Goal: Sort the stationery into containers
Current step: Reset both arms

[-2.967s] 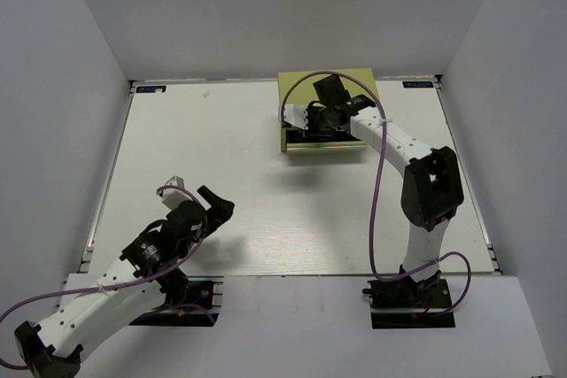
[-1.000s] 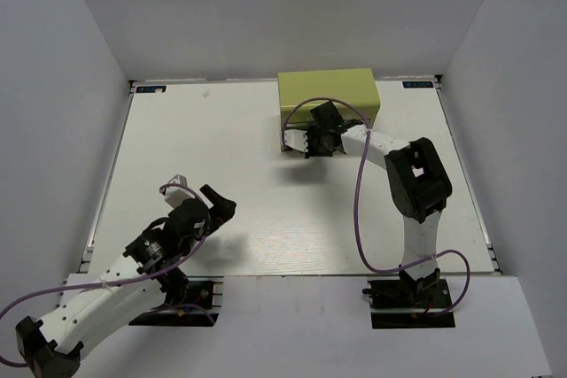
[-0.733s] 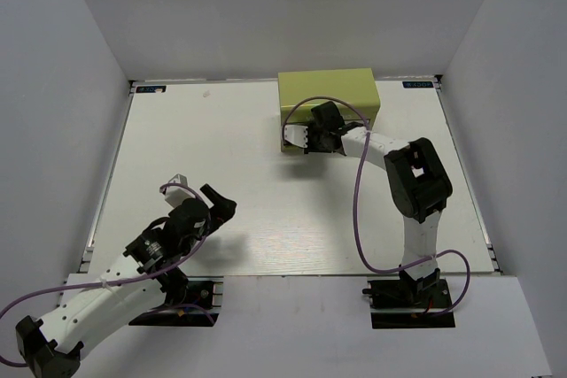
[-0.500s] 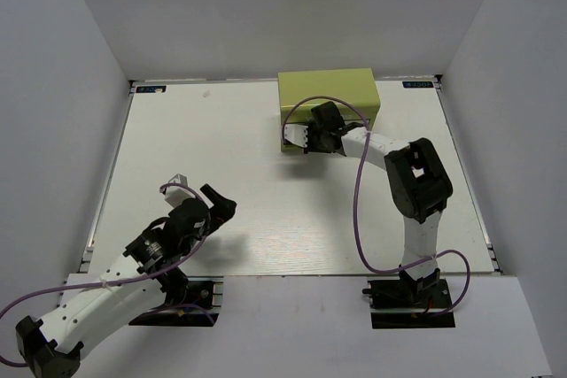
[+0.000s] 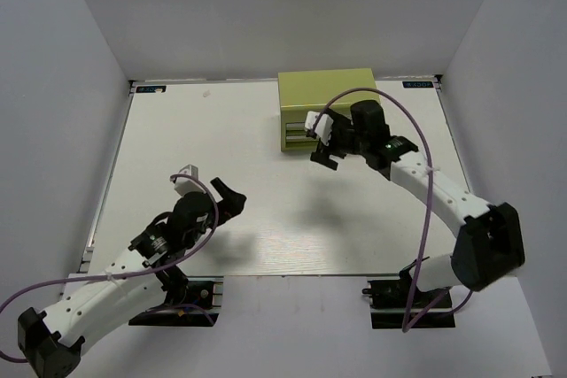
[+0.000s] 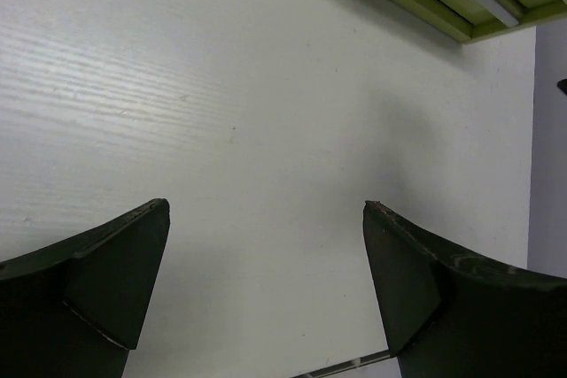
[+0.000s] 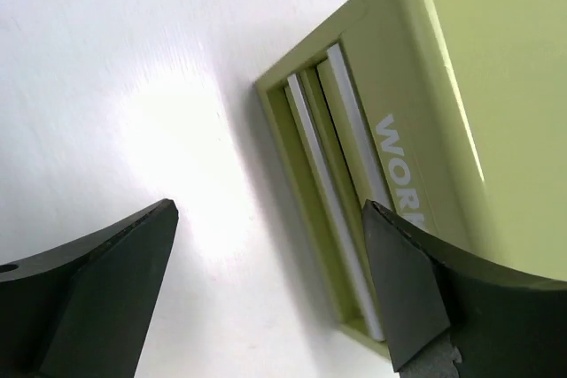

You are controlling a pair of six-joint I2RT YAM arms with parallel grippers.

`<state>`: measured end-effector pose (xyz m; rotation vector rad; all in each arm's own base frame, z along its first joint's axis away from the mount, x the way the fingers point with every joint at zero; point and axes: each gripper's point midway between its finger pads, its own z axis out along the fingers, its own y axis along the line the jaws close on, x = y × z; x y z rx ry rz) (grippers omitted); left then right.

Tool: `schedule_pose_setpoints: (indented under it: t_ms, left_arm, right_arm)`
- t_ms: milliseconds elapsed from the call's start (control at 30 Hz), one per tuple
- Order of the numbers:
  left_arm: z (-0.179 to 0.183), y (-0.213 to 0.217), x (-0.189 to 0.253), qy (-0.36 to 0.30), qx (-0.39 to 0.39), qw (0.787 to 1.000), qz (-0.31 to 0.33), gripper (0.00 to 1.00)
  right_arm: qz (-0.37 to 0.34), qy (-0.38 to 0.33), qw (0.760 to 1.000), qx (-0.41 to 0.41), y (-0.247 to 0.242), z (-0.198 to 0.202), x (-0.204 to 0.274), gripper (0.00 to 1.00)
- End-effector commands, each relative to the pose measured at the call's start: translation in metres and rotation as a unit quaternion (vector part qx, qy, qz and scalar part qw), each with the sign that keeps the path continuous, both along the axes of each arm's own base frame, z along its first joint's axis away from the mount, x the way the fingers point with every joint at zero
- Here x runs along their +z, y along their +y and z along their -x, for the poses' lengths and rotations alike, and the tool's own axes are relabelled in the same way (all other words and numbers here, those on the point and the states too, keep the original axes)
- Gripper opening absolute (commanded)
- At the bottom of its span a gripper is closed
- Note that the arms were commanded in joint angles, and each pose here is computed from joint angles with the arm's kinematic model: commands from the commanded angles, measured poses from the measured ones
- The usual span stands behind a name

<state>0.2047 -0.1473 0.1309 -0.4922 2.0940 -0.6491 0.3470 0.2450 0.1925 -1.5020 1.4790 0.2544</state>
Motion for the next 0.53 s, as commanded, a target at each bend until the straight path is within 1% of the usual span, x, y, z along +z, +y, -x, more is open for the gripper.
schedule_pose_setpoints:
  t_ms: [0, 33, 67, 100, 133, 167, 200, 233, 267, 300, 367, 433, 467, 500]
  left_arm:
    - [-0.014, -0.025, 0.042, -0.064, -0.058, 0.996, 0.002, 1.0]
    - [-0.016, -0.031, 0.038, -0.057, -0.072, 0.996, -0.009, 1.0]
    - [-0.021, -0.037, 0.048, -0.069, -0.081, 0.994, -0.006, 1.0]
    - [-0.023, -0.042, 0.05, -0.072, -0.091, 0.993, -0.012, 1.0]
    - [-0.023, -0.048, 0.052, -0.077, -0.114, 0.99, -0.023, 1.0]
    - [-0.027, -0.056, 0.057, -0.081, -0.129, 0.988, -0.028, 1.0]
    - [-0.028, -0.06, 0.058, -0.082, -0.141, 0.986, -0.036, 1.0]
    - [-0.029, -0.066, 0.068, -0.094, -0.16, 0.982, -0.039, 1.0]
    - [-0.031, -0.069, 0.069, -0.094, -0.168, 0.98, -0.044, 1.0]
    - [-0.031, -0.074, 0.065, -0.089, -0.183, 0.977, -0.054, 1.0]
    - [-0.034, -0.08, 0.072, -0.096, -0.191, 0.976, -0.051, 1.0]
    - [-0.036, -0.084, 0.072, -0.097, -0.199, 0.974, -0.055, 1.0]
    - [-0.034, -0.085, 0.072, -0.098, -0.208, 0.971, -0.056, 1.0]
    - [-0.034, -0.089, 0.072, -0.099, -0.214, 0.97, -0.053, 1.0]
  right_arm:
    - [-0.106, 0.086, 0.989, -0.061, 0.002, 0.013, 0.024, 0.9]
    - [-0.153, 0.115, 0.976, -0.103, 0.002, 0.009, 0.035, 0.9]
    - [-0.184, 0.139, 0.962, -0.149, -0.004, 0.007, 0.041, 0.9]
    - [-0.203, 0.154, 0.949, -0.184, -0.007, 0.004, 0.045, 0.9]
    - [-0.212, 0.154, 0.945, -0.196, -0.011, 0.004, 0.053, 0.9]
    - [-0.226, 0.155, 0.934, -0.228, -0.017, 0.001, 0.058, 0.9]
    - [-0.23, 0.149, 0.932, -0.237, -0.021, 0.001, 0.063, 0.9]
    - [-0.238, 0.129, 0.928, -0.257, -0.031, 0.0, 0.073, 0.9]
    - [-0.234, 0.126, 0.926, -0.269, -0.036, 0.0, 0.068, 0.9]
    - [-0.244, 0.1, 0.922, -0.285, -0.047, 0.001, 0.078, 0.9]
    - [-0.229, 0.092, 0.923, -0.295, -0.056, 0.006, 0.062, 0.9]
    - [-0.239, 0.064, 0.917, -0.312, -0.069, 0.01, 0.063, 0.9]
    - [-0.234, 0.066, 0.916, -0.318, -0.074, 0.013, 0.054, 0.9]
    - [-0.236, 0.061, 0.916, -0.319, -0.078, 0.017, 0.055, 0.9]
